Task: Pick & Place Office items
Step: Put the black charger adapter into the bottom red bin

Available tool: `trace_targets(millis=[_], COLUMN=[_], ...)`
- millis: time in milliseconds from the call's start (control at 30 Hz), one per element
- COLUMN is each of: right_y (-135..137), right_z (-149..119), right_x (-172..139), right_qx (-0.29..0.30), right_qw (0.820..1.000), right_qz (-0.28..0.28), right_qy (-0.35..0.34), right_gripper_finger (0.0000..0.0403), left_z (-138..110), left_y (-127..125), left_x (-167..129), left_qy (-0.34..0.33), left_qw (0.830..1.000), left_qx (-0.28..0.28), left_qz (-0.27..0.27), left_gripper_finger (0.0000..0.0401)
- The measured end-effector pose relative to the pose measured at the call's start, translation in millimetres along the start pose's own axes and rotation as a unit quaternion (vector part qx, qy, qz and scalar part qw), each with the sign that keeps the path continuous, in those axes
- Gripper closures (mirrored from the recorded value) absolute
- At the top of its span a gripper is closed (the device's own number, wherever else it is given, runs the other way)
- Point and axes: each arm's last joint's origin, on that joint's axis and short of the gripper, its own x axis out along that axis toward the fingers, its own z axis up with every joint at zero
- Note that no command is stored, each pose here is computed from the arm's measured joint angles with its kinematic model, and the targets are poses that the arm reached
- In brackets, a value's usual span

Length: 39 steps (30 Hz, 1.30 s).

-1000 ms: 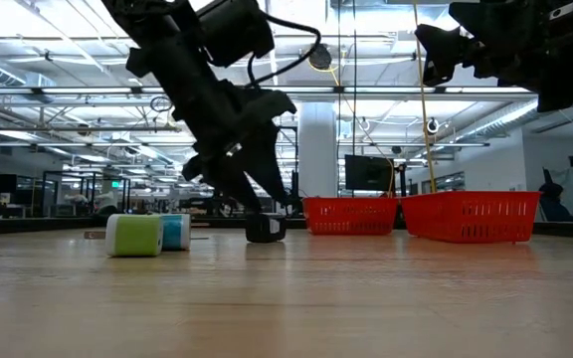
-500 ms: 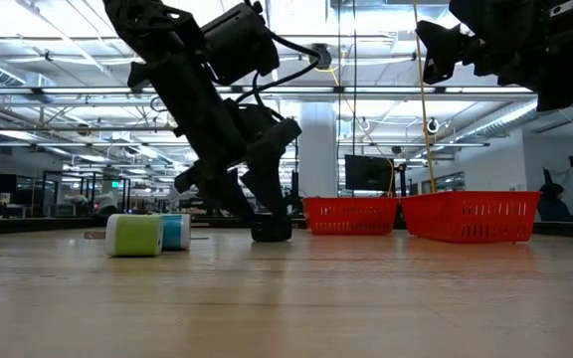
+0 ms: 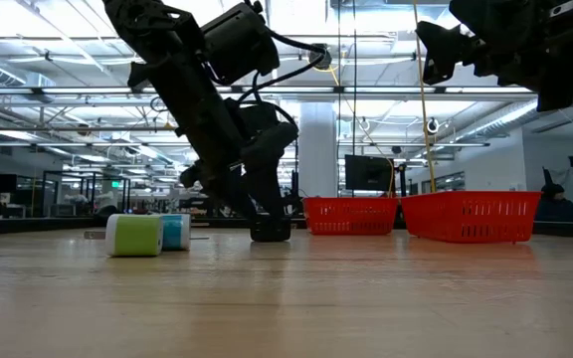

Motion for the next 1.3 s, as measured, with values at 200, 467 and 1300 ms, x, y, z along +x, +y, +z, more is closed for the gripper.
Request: trace_targets(millis=[200,467,1300], right_y=[0.0,0.0,0.0], right_z=[0.0,0.0,0.0], right_x=[0.0,0.0,0.0], right_qx=[0.0,0.0,0.0], right_qw=[1.0,1.0,1.0], right_qz=[0.0,0.0,0.0], right_qy=[0.0,0.0,0.0], right_gripper_finger=[0.019,0.019,0.019], left_z=[-0.4,1.1,-0.7], left_y=[-0.5,-0.4,-2.2], left_x=[-0.7,-1.0,-1.1], left_qy=[-0.012,-0.015,0.004], left_qw=[1.0,1.0,1.0], left_qx=[0.003,0.004,0.008], left_qz=[0.015,0.012,-0.009], left_gripper_finger=[0.0171,0.0297,0.0236])
